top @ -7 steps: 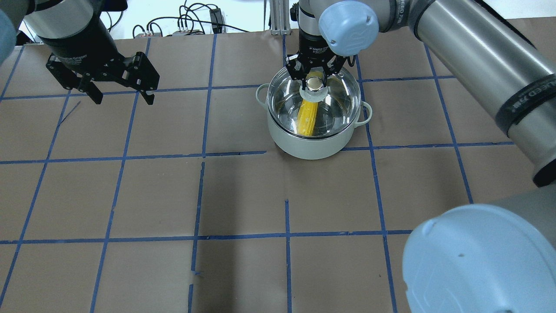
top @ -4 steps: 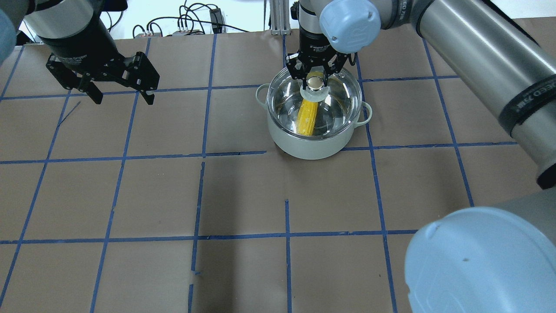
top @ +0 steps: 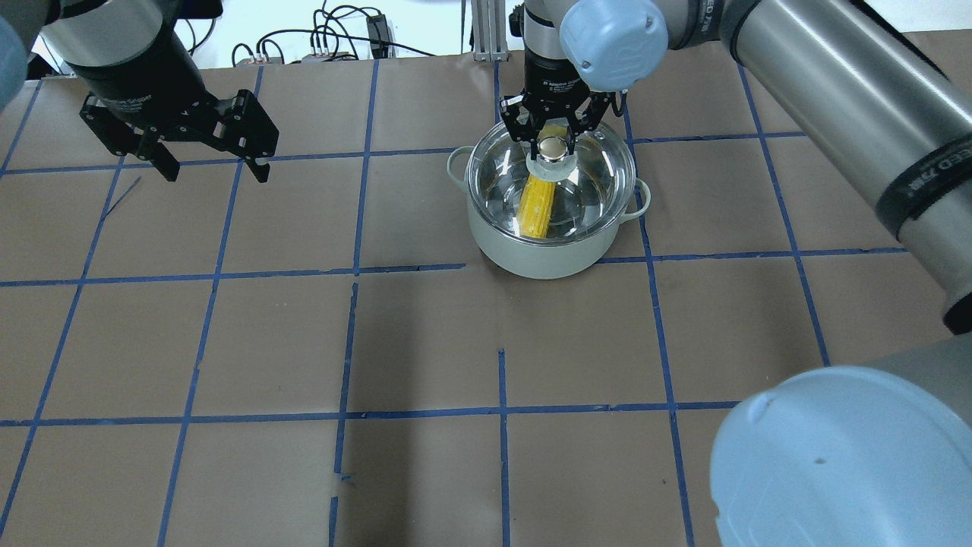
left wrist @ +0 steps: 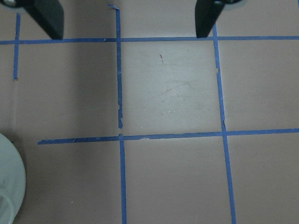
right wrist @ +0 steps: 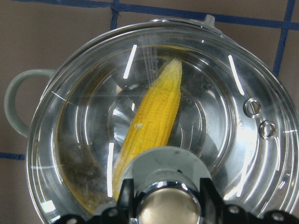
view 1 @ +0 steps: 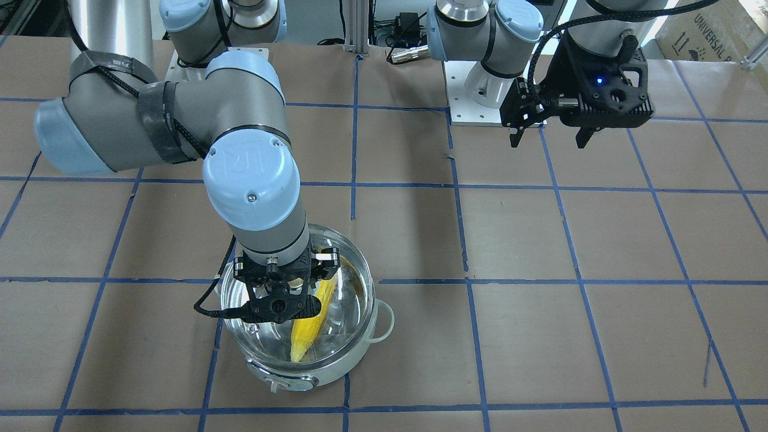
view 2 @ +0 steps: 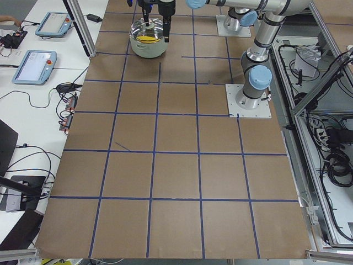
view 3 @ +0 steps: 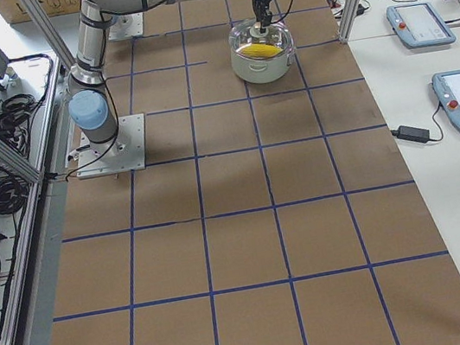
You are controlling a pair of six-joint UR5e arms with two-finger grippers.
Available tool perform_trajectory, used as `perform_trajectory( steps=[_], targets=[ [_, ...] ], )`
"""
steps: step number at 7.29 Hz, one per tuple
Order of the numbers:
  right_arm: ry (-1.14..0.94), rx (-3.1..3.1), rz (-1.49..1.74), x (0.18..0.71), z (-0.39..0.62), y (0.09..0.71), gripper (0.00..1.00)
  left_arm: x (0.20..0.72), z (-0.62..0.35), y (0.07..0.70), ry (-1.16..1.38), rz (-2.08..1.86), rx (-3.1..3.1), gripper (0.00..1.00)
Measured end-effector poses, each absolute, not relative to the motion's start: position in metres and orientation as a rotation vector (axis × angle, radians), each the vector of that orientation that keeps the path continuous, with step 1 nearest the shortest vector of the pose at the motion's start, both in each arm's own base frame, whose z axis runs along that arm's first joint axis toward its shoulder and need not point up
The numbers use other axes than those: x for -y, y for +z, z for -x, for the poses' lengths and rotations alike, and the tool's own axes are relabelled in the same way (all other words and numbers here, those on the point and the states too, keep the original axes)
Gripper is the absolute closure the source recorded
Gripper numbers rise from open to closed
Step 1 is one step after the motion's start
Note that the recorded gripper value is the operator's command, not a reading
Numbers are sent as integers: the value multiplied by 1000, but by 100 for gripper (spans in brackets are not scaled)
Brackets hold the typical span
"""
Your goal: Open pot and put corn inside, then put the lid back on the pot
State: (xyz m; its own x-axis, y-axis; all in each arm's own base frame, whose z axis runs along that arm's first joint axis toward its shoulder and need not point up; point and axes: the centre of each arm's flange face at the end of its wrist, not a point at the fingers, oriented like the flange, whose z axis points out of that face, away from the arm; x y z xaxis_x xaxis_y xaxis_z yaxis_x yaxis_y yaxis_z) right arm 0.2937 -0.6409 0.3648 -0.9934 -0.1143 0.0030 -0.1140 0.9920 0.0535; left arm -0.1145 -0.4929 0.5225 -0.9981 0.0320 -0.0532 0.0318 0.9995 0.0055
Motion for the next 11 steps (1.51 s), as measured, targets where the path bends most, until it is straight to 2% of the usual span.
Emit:
perform_trajectory(
  steps=[8,10,11],
  targets=[
    [-92,3133,-188,643,-295,360,55,492,114,523,6,-49,-3087,0],
    [-90,3132,-190,644,-294,360,39,492,114,522,7,-49,-3087,0],
    [-86,3132,-194,644,-294,360,37,492,114,523,7,-49,-3087,0]
  ],
)
